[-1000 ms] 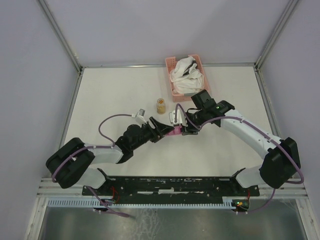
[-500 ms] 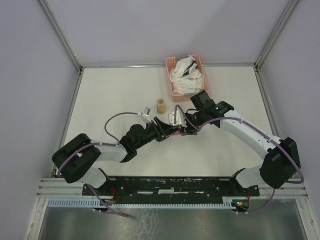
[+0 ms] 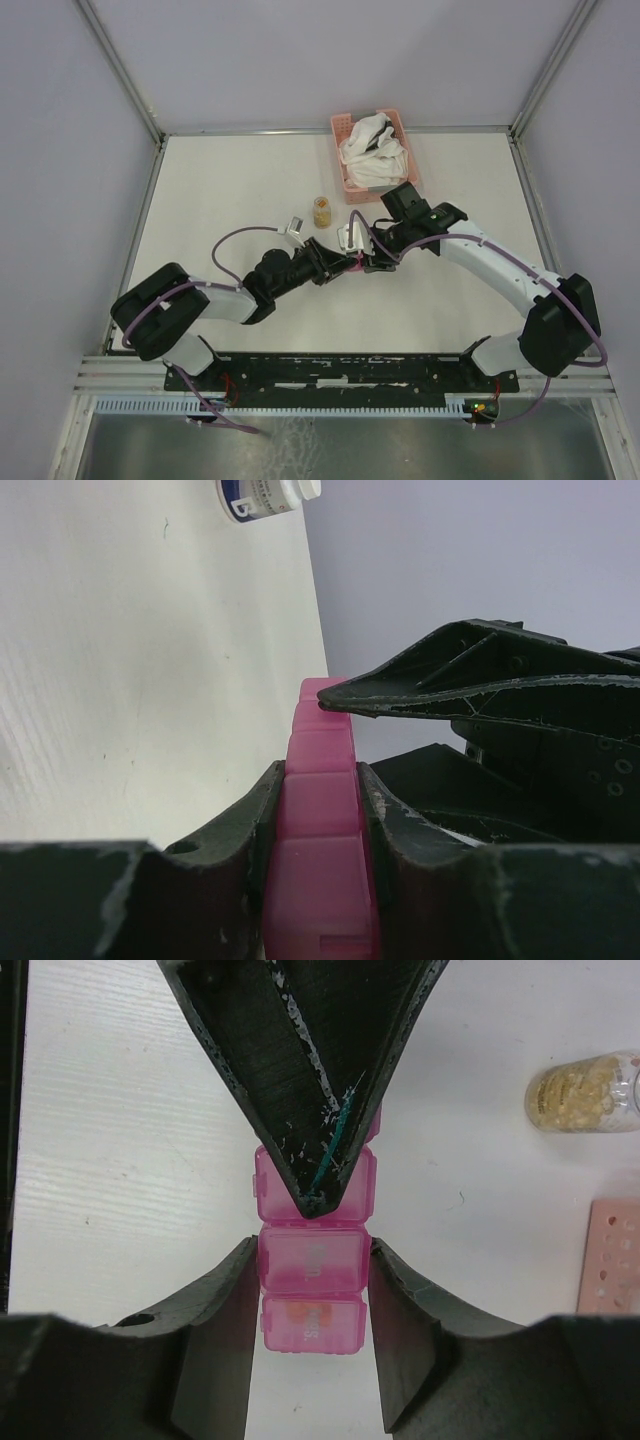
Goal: Sort the pills into containers
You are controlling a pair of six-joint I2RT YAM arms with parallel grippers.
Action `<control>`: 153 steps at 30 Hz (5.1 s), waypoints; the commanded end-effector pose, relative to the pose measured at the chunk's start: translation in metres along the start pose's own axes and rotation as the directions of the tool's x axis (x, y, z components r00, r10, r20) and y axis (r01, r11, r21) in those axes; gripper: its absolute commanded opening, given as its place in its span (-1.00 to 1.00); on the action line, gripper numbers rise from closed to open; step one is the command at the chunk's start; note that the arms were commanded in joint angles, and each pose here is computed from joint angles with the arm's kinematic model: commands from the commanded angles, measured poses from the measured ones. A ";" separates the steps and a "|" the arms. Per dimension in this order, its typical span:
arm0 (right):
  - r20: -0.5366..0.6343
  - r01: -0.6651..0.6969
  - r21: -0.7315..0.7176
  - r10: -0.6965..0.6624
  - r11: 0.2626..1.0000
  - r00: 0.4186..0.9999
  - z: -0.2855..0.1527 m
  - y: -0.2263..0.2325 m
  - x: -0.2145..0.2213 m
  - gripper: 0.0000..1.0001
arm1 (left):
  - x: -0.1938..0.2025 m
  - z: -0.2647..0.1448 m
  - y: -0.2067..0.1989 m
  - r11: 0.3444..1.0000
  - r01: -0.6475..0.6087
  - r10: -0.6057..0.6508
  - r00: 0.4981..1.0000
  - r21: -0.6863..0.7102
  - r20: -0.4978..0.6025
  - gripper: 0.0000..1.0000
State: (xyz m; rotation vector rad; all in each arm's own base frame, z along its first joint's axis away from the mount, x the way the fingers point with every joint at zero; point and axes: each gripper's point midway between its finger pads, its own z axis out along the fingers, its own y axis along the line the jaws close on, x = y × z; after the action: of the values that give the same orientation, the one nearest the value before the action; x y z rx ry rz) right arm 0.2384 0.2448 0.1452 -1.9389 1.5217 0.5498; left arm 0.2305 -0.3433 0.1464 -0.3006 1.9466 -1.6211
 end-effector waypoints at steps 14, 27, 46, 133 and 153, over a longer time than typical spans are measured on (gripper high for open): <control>0.144 -0.219 -0.206 0.251 0.954 0.957 -0.008 0.006 -0.019 0.13 | 0.004 -0.003 -0.006 0.981 -0.192 0.191 0.980 -0.011 -0.050 -0.94; 0.127 -0.232 0.006 0.230 0.973 0.965 -0.032 -0.020 -0.006 0.50 | 0.008 -0.007 -0.004 0.989 -0.148 0.147 0.987 -0.003 -0.058 -0.95; 0.036 -0.024 0.078 0.021 0.997 0.999 0.001 -0.009 0.001 0.69 | 0.006 -0.005 -0.015 0.995 0.076 -0.074 0.997 0.068 -0.025 -0.95; 0.039 -0.040 -0.101 0.044 0.994 0.998 -0.007 0.012 0.086 0.68 | 0.017 0.034 0.076 0.995 -0.009 0.006 0.999 -0.098 -0.033 -0.59; -0.052 -0.079 -0.124 0.073 0.989 0.996 0.013 0.010 0.101 0.68 | 0.014 0.020 0.109 0.956 -0.087 0.079 0.996 -0.281 -0.037 0.10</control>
State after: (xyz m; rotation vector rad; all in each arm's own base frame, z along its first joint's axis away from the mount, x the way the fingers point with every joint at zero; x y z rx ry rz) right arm 0.2445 0.1740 0.0587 -2.0228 1.6531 0.6684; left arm 0.2448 -0.3493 0.0315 -0.3376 2.2085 -1.3733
